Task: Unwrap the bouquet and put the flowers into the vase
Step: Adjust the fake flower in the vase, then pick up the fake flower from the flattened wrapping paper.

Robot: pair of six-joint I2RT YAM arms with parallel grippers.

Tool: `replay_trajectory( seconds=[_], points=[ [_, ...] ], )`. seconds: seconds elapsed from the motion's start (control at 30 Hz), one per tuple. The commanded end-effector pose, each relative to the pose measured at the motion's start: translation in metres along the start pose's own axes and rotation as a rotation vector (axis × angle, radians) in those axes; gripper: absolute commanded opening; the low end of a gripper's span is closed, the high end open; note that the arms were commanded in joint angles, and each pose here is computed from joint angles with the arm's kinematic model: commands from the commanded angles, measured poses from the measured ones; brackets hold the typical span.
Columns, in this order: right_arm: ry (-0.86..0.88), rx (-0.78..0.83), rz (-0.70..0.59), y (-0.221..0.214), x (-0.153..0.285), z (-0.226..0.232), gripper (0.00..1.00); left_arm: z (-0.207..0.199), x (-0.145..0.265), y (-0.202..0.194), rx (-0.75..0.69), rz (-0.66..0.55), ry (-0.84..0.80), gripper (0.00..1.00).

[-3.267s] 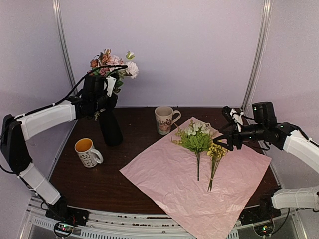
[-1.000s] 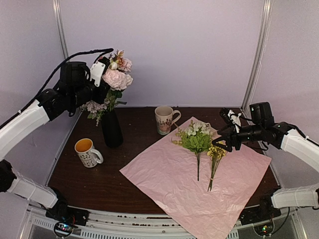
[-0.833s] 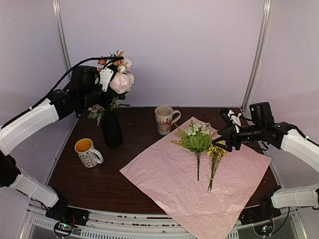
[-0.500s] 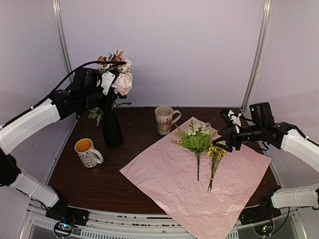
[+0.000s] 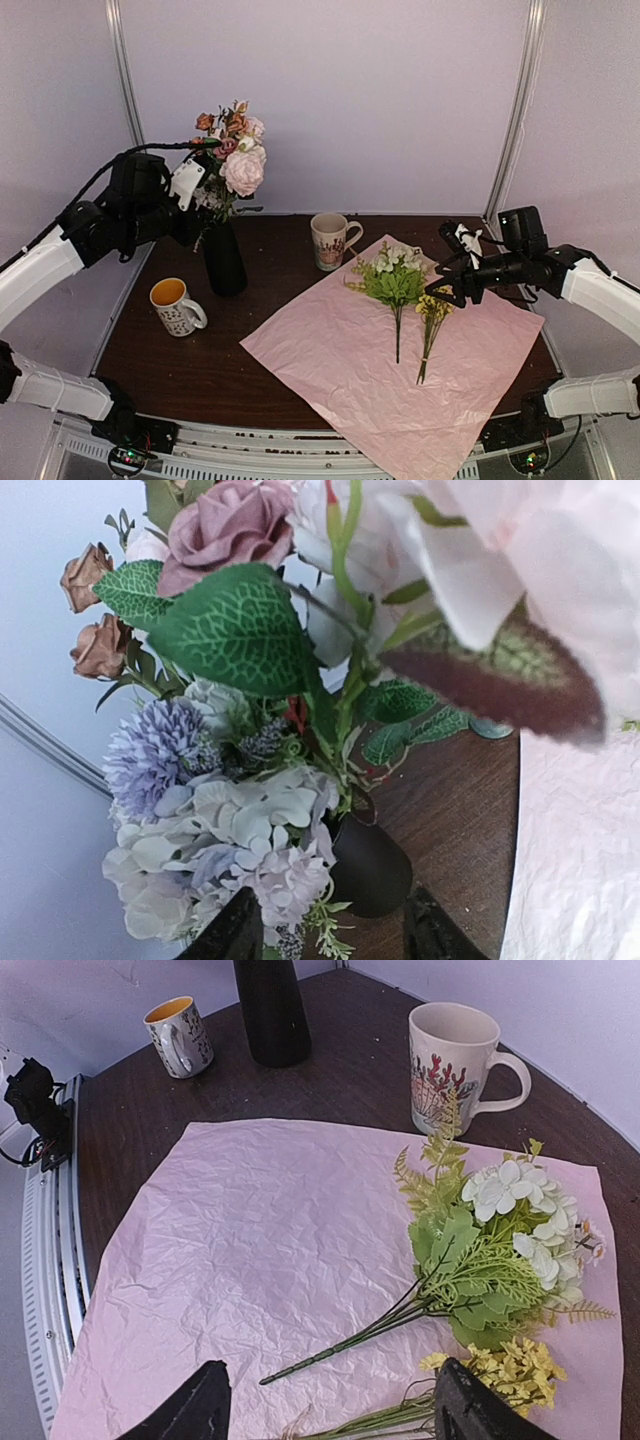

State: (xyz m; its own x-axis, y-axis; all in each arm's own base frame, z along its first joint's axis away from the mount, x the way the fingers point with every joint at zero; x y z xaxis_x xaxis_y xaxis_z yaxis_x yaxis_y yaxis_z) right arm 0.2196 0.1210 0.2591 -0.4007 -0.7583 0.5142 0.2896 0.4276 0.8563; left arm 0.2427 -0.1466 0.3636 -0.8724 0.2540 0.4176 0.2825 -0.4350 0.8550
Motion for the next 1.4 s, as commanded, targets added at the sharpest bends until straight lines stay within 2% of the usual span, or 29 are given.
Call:
replay_trajectory(
  seconds=[0.0,0.1,0.23,0.5,0.63,0.7,0.93,1.2,1.3,1.37],
  points=[
    [0.005,0.01,-0.01,0.004,0.003,0.0,0.7,0.001,0.016,0.01,0.025,-0.096,-0.058,0.51],
    [-0.006,0.01,-0.01,0.004,0.004,0.0,0.7,-0.002,0.033,0.014,0.042,-0.146,-0.079,0.48],
    [-0.021,-0.01,-0.006,0.003,0.003,-0.005,0.7,-0.032,0.063,0.029,0.021,-0.308,-0.138,0.46],
    [-0.105,-0.057,0.022,-0.003,0.006,-0.022,0.7,-0.132,0.058,0.049,-0.073,-0.31,-0.35,0.44],
    [-0.173,-0.094,0.016,-0.006,0.013,-0.034,0.69,-0.185,0.031,0.044,-0.031,-0.259,-0.444,0.42],
    [-0.211,-0.107,0.013,-0.008,0.018,-0.04,0.69,-0.209,0.01,0.035,0.044,-0.194,-0.39,0.42],
    [-0.29,-0.127,0.017,-0.016,0.028,-0.054,0.69,-0.288,-0.05,0.009,0.281,0.013,-0.526,0.41],
    [-0.301,-0.142,0.013,-0.019,0.03,-0.059,0.69,-0.348,-0.101,-0.005,0.284,0.215,-0.615,0.41],
    [-0.29,-0.145,0.015,-0.02,0.029,-0.06,0.69,-0.363,-0.118,-0.011,0.302,0.285,-0.636,0.36],
    [-0.287,-0.147,0.015,-0.019,0.029,-0.06,0.69,-0.367,-0.128,-0.015,0.321,0.322,-0.647,0.29]
  ],
)
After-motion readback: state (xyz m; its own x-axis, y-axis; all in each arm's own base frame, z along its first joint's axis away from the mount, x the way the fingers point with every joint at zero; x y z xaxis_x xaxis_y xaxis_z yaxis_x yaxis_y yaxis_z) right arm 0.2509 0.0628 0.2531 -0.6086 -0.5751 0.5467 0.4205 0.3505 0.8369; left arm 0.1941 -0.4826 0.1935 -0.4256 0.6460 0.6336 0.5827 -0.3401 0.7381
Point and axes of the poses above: each gripper's point midway between its finger pads, its own x axis back along the fingers, its own z axis along the line the jaws close on, y = z × x, the point moved 10 cm from there along x, back along the fingers, and after that the axes turned 3 degrees about x, right-handed, at the moved point
